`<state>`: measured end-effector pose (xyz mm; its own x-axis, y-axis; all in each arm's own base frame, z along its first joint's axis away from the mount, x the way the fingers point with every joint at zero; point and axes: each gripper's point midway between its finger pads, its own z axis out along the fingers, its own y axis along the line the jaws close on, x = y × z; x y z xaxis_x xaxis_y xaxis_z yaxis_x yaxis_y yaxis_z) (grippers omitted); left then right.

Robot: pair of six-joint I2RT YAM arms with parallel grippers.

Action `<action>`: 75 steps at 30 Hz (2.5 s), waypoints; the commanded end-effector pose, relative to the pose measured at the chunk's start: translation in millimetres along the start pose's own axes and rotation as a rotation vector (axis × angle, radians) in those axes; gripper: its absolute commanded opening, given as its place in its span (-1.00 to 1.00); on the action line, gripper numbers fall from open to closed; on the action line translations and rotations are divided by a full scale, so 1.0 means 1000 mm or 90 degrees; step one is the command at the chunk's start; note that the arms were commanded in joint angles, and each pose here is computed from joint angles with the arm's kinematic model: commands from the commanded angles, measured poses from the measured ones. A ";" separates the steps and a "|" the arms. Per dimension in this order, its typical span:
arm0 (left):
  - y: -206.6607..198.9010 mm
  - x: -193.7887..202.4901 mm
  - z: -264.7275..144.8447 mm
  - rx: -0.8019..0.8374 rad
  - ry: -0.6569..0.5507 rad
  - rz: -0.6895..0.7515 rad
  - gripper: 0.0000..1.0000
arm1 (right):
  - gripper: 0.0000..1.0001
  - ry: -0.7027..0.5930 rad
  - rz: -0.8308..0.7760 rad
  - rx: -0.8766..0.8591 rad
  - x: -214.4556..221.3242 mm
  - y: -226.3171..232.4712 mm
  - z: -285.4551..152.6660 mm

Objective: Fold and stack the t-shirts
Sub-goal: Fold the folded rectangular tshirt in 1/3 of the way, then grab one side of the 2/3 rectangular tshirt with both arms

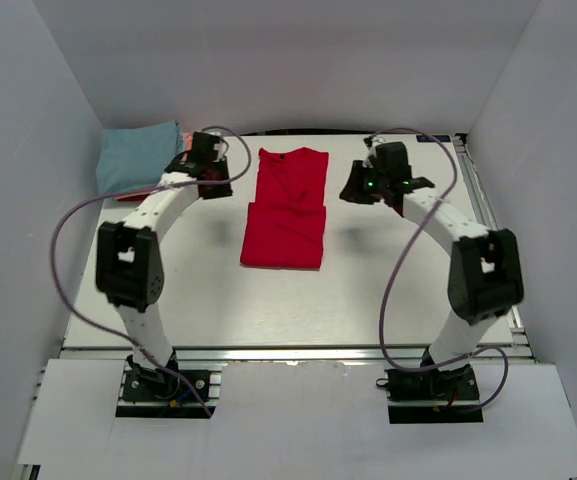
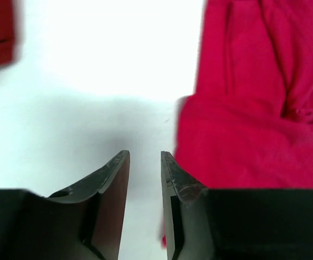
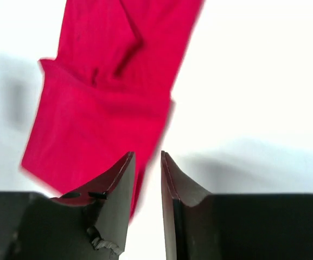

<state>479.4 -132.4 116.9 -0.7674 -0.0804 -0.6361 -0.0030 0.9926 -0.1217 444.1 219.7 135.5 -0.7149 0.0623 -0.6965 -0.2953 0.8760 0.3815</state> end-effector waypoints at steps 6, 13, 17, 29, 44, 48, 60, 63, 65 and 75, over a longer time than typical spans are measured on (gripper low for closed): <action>-0.001 0.106 -0.040 0.109 0.072 -0.107 -0.13 | -0.29 0.110 0.122 -0.098 0.104 0.017 -0.049; -0.019 0.131 -0.041 0.196 0.056 -0.194 -0.03 | -0.58 0.134 0.207 -0.126 0.148 0.026 -0.045; -0.017 0.139 -0.038 0.187 0.064 -0.203 -0.04 | -0.62 0.139 0.220 -0.129 0.154 0.028 -0.038; -0.017 0.147 -0.031 0.192 0.068 -0.226 -0.05 | -0.43 0.153 0.238 -0.123 0.165 0.033 -0.013; -0.005 0.152 -0.039 0.151 0.079 -0.195 -0.07 | -0.34 0.152 0.244 -0.128 0.159 0.038 0.002; -0.004 0.153 -0.039 0.147 0.084 -0.195 -0.11 | -0.43 0.159 0.246 -0.125 0.162 0.038 0.005; -0.014 0.144 -0.050 0.184 0.062 -0.219 -0.08 | -1.00 0.162 0.248 -0.113 0.168 0.035 0.006; -0.018 0.143 -0.052 0.202 0.056 -0.232 -0.08 | -1.00 0.164 0.251 -0.115 0.168 0.035 0.006; -0.022 0.140 -0.053 0.215 0.046 -0.241 -0.08 | -1.00 0.165 0.253 -0.116 0.169 0.035 0.006; -0.026 0.171 -0.037 0.221 0.099 -0.236 -0.09 | -1.00 0.166 0.256 -0.123 0.167 0.038 0.008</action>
<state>328.0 -163.1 41.8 -0.8342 -0.3892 -0.3906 -0.1155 0.8160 -0.5664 308.1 258.3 19.3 -0.9331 0.2263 -0.2794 -0.0320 0.7218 0.6914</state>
